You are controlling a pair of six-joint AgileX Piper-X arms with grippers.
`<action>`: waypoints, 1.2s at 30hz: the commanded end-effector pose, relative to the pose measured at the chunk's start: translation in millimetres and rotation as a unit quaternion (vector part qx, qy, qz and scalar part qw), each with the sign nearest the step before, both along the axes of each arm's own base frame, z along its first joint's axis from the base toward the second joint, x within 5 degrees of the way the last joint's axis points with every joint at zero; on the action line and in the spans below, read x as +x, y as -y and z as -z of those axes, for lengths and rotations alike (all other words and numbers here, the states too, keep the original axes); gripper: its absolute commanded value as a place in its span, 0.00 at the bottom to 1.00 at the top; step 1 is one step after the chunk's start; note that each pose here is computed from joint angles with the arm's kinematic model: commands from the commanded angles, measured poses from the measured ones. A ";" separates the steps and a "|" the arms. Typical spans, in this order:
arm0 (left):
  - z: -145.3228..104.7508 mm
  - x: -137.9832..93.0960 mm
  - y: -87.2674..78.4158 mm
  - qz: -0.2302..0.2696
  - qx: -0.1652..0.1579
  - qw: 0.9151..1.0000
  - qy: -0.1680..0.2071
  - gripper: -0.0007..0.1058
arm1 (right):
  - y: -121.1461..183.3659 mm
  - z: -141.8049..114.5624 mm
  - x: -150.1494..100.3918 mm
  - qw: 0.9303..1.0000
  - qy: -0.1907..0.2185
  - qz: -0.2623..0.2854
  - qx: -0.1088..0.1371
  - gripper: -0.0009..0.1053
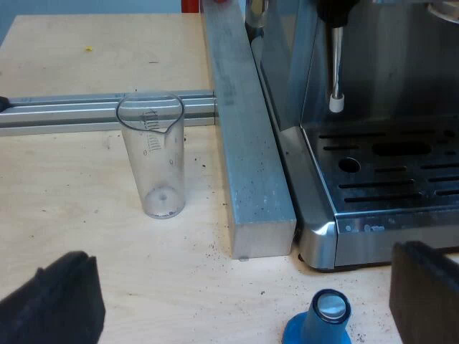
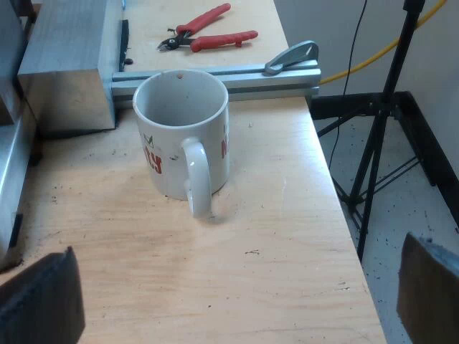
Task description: Place mug into machine
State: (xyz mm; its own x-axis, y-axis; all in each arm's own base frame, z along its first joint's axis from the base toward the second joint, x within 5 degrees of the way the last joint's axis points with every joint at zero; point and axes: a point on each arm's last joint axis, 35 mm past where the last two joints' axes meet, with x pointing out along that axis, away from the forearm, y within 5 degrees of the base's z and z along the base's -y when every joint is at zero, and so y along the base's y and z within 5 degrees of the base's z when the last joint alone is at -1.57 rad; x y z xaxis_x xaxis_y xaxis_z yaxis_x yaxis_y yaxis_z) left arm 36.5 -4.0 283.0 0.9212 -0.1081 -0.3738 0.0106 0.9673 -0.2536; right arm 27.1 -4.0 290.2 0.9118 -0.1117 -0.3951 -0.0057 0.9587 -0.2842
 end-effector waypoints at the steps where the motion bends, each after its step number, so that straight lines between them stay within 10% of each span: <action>1: -1.4 2.8 0.0 -0.002 -0.001 1.000 0.003 0.77 | -0.3 -2.0 2.4 1.000 0.001 -0.005 0.001 0.86; 16: -12.1 4.8 7.7 0.096 -0.041 0.993 0.050 0.77 | -0.2 -17.5 -2.5 0.999 -0.026 -0.011 -0.017 0.86; 27: -16.6 19.1 35.1 0.343 -0.077 0.936 0.022 0.77 | -5.8 -35.9 42.5 0.987 -0.141 -0.076 0.028 0.86; 36: -2.4 27.2 56.2 0.452 -0.058 0.890 -0.006 0.77 | -6.7 -16.4 71.1 0.975 -0.205 -0.083 0.039 0.86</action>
